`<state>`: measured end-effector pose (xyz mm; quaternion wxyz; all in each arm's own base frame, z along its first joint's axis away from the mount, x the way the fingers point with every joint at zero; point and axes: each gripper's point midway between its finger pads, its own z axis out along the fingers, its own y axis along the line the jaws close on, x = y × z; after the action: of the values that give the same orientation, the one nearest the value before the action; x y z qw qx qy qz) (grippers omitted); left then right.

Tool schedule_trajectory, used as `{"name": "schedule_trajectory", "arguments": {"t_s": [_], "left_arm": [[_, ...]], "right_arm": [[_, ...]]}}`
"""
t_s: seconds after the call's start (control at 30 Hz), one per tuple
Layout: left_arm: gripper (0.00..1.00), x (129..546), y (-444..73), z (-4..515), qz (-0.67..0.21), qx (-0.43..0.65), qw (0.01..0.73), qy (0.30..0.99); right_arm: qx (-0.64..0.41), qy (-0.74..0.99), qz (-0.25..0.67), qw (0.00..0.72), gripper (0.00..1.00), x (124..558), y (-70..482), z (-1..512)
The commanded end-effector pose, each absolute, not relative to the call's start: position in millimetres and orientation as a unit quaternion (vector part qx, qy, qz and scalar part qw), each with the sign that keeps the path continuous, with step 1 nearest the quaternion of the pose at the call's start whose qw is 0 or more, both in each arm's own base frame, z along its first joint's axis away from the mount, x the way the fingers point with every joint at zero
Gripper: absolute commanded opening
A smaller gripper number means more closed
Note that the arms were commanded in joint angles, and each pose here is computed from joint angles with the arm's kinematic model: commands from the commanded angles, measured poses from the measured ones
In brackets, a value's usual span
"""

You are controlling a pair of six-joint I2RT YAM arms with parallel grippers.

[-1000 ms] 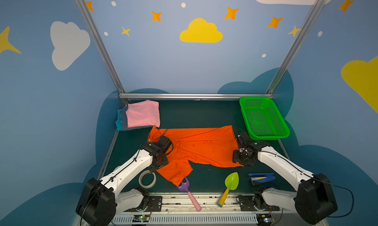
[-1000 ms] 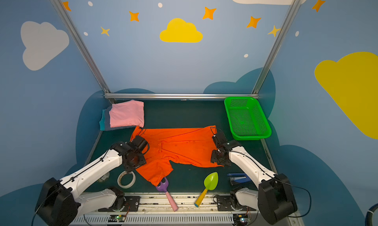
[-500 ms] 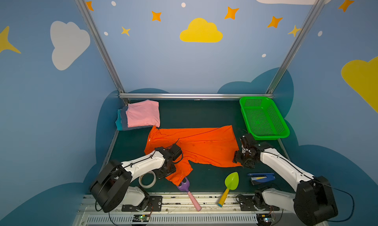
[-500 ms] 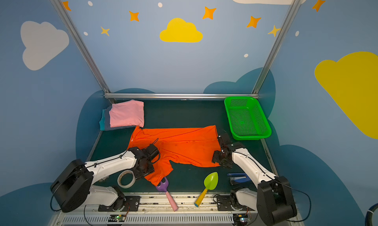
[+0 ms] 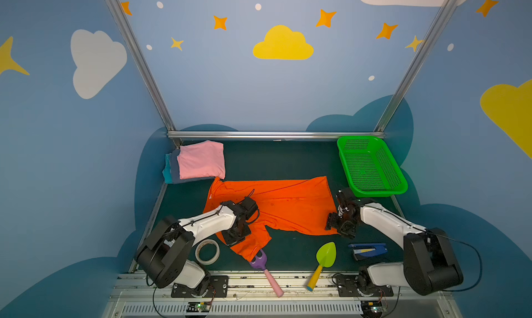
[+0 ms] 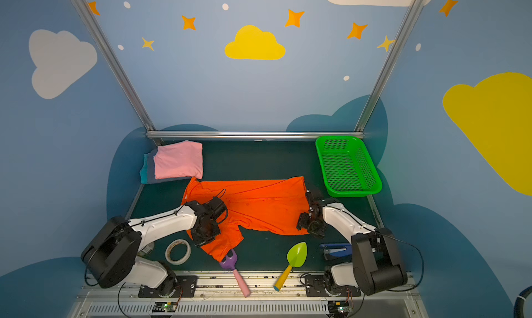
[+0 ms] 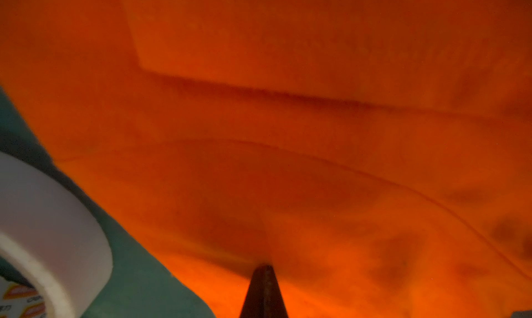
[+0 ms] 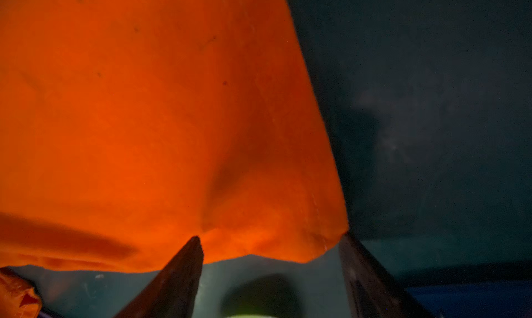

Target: Fold and stack the t-shirts

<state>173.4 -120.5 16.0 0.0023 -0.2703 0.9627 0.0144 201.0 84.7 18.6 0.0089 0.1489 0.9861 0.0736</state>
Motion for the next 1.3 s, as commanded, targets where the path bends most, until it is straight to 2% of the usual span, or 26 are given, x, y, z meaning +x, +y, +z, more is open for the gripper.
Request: {"name": "schedule_trajectory", "arguments": {"t_s": [0.0, 0.03, 0.07, 0.1, 0.13, 0.2, 0.43, 0.63, 0.73, 0.87, 0.93, 1.03, 1.2, 1.27], "left_arm": [[0.09, 174, -108, 28, 0.025, -0.263, 0.015, 0.964], [0.2, 173, -106, 30, 0.026, -0.263, 0.017, 0.964], [0.37, 171, -103, 31, 0.03, -0.264, 0.018, 0.964], [0.49, 169, -101, 30, 0.03, -0.265, 0.019, 0.964], [0.57, 166, -98, 28, 0.032, -0.267, 0.017, 0.963], [0.62, 161, -93, 24, 0.034, -0.276, 0.015, 0.96], [0.65, 159, -65, 18, 0.03, -0.32, 0.043, 0.946], [0.48, 176, -64, 7, -0.012, -0.339, 0.082, 0.937], [0.36, 183, -65, 4, -0.02, -0.335, 0.093, 0.937], [0.12, 189, -62, 7, -0.02, -0.335, 0.095, 0.937], [0.05, 192, -61, 12, -0.024, -0.333, 0.097, 0.938], [0.04, 196, -59, 25, -0.03, -0.333, 0.099, 0.937], [0.04, 206, -58, 51, -0.062, -0.346, 0.108, 0.93], [0.04, 211, -59, 59, -0.075, -0.351, 0.11, 0.927]], "right_arm": [[0.164, 0.984, 0.067, 0.013, 0.75, 207, 82, 14], [0.167, 0.984, 0.061, 0.013, 0.74, 207, 81, 14], [0.173, 0.983, 0.057, 0.014, 0.73, 209, 79, 13], [0.176, 0.983, 0.055, 0.015, 0.73, 210, 78, 13], [0.183, 0.981, 0.055, 0.014, 0.72, 211, 77, 13], [0.191, 0.98, 0.054, 0.014, 0.72, 212, 76, 14], [0.2, 0.978, 0.055, 0.019, 0.72, 212, 74, 19], [0.205, 0.977, 0.056, 0.021, 0.69, 210, 73, 20], [0.208, 0.976, 0.059, 0.025, 0.66, 210, 73, 22], [0.209, 0.976, 0.059, 0.027, 0.61, 211, 73, 24], [0.21, 0.976, 0.057, 0.026, 0.57, 211, 72, 24], [0.214, 0.975, 0.058, 0.024, 0.46, 212, 71, 22], [0.219, 0.973, 0.075, 0.019, 0.03, 215, 77, 19], [0.221, 0.972, 0.083, 0.019, 0.0, 218, 80, 21]]}}
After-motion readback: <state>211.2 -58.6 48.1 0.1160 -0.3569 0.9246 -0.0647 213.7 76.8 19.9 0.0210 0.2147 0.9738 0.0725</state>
